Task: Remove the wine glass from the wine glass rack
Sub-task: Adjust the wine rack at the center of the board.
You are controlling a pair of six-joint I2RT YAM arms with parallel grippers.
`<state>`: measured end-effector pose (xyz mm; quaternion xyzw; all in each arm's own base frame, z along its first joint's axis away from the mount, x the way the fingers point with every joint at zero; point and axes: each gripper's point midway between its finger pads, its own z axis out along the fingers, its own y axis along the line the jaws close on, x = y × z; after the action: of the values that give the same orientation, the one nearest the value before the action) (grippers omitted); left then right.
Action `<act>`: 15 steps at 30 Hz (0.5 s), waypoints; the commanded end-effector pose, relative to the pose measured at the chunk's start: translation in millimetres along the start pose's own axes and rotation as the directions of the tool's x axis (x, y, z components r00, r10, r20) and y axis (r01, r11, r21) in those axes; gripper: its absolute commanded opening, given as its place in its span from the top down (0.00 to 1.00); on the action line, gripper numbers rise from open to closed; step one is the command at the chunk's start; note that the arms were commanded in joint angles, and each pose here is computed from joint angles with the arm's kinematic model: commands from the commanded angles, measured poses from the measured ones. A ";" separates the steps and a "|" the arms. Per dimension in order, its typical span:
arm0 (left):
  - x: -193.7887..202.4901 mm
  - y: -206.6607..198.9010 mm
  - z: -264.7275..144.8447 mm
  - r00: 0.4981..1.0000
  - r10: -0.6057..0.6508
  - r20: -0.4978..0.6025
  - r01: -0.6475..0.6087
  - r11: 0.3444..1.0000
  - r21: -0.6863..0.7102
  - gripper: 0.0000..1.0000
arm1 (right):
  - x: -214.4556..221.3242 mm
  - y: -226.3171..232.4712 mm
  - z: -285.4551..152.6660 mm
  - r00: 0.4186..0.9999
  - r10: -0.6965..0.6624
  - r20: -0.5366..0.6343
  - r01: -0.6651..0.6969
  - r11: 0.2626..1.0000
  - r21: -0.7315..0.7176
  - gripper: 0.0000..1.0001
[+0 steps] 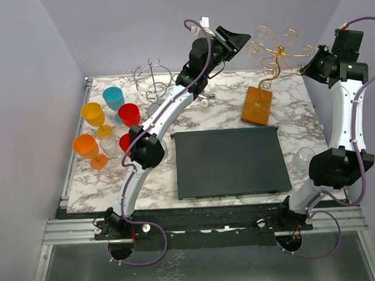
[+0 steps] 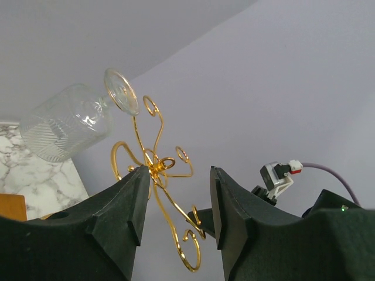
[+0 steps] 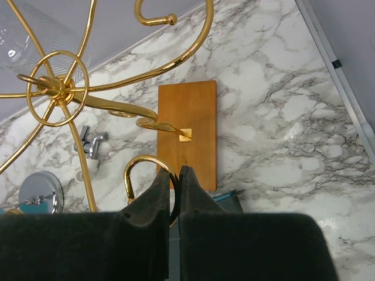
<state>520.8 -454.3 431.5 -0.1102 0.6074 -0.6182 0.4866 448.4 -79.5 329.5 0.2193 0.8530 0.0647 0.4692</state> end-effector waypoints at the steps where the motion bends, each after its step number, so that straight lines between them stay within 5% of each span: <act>1: 20.4 16.3 6.7 0.999 -0.034 -0.040 0.033 0.999 -0.011 0.50 | 9.4 -23.7 13.2 1.000 0.004 -0.011 -0.003 0.992 0.122 0.99; 15: 11.1 41.3 2.1 0.999 0.004 0.035 0.001 0.990 -0.143 0.50 | 10.9 -19.8 14.7 1.000 -0.001 -0.014 0.002 0.993 0.115 0.99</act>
<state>535.9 -460.9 395.7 -0.1359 0.6266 -0.5970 0.4821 449.2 -67.9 329.2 0.2075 0.8555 0.0700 0.4692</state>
